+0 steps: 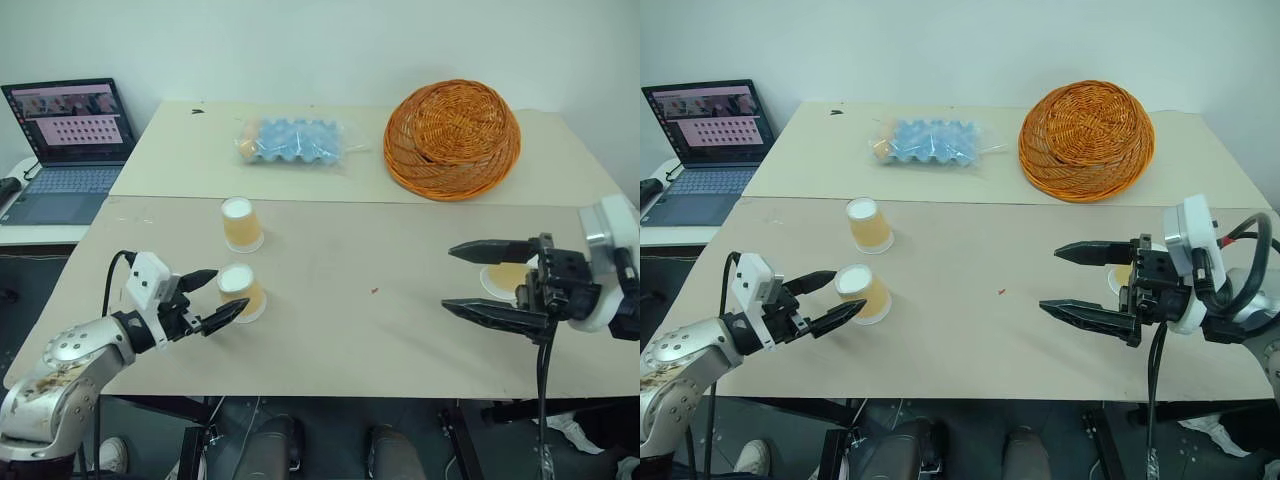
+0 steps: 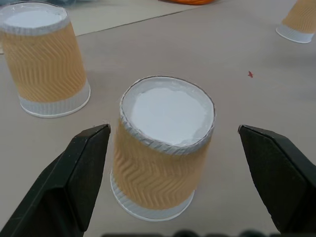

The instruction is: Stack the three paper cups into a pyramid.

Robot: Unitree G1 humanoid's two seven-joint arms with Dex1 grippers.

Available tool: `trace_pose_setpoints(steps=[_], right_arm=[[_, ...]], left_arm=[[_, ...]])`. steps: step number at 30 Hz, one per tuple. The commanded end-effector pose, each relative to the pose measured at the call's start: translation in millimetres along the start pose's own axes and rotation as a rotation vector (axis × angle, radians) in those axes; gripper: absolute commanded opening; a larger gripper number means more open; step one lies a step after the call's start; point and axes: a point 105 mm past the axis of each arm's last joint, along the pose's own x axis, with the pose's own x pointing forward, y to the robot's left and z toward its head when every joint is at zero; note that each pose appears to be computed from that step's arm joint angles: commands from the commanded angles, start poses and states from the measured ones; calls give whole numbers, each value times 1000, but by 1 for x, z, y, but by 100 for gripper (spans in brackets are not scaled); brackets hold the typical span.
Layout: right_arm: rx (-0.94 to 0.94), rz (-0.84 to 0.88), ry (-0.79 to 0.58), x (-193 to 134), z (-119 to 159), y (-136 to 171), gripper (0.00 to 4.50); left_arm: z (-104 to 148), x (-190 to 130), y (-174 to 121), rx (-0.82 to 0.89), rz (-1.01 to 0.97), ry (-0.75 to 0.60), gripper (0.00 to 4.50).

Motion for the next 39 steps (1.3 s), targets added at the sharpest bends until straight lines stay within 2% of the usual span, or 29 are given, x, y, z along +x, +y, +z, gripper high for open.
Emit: trace_pose_setpoints(steps=[1,17,20,23,30,32,36,39], right_arm=[[-49,-17,-9,-3,12,3,450],[-52,-68,-14,-3,12,7,450],[-53,-74,-10,-4,11,7,450],[-53,-83,-8,-4,10,6,450],[-52,-89,2,-4,7,4,450],[-54,-93,4,-4,7,4,450],[-70,-112,1,-6,11,0,450],[-83,-130,4,-9,13,-1,450]], left_arm=[[6,4,1,49,-8,-24,443],[11,34,-2,62,-61,-44,443],[10,34,-1,71,-62,-39,372],[11,33,0,74,-65,-37,256],[16,36,1,98,-50,-46,253],[30,42,-4,115,-66,-95,253],[86,78,-34,169,-226,-276,253],[102,104,-58,191,-358,-315,253]])
